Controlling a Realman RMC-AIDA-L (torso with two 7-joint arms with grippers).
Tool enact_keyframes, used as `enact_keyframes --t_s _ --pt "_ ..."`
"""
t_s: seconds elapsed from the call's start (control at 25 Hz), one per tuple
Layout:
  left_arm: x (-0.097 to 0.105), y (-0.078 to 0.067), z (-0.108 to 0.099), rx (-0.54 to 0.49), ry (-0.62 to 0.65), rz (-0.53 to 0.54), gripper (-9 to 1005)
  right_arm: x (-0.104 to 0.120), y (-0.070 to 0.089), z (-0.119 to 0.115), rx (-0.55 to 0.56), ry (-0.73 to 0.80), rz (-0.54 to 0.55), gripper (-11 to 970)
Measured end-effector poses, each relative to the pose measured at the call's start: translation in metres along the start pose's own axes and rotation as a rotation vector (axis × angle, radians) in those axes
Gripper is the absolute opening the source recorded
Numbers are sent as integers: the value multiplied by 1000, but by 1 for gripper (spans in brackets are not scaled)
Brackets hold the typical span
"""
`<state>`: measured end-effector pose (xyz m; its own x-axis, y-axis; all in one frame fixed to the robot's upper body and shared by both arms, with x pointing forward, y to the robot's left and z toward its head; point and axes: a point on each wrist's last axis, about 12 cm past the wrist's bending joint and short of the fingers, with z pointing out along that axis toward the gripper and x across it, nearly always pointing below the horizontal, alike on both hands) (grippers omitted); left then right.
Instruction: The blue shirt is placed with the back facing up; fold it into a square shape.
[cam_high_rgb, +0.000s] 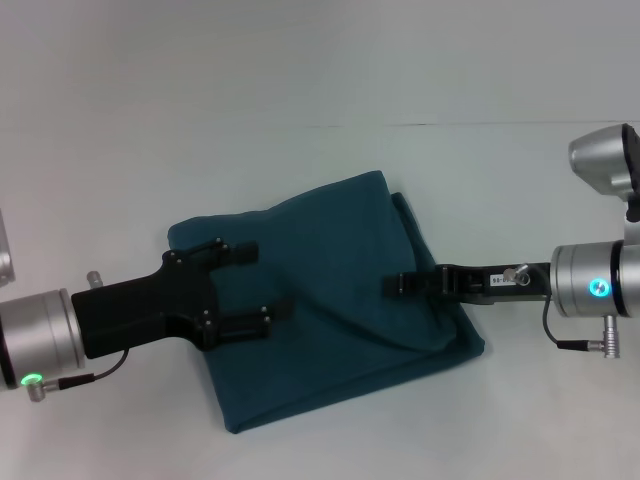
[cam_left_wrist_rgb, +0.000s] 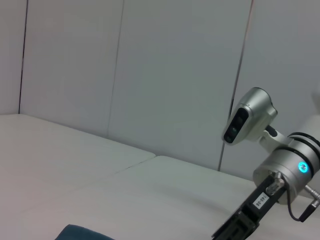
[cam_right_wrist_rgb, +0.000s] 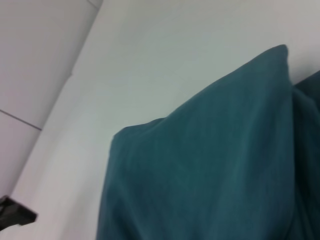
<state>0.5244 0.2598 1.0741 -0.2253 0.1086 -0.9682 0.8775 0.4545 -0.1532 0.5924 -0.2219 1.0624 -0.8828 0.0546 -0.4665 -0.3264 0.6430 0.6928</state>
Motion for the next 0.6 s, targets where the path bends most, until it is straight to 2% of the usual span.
enact_keyframes --t_s 0.32,0.6 --pt "-1 1 3 -7 -1 0 878 3 -2 -13 -51 1 24 638" --pt "-2 1 5 -7 -1 -1 878 7 -3 -15 -58 15 31 637"
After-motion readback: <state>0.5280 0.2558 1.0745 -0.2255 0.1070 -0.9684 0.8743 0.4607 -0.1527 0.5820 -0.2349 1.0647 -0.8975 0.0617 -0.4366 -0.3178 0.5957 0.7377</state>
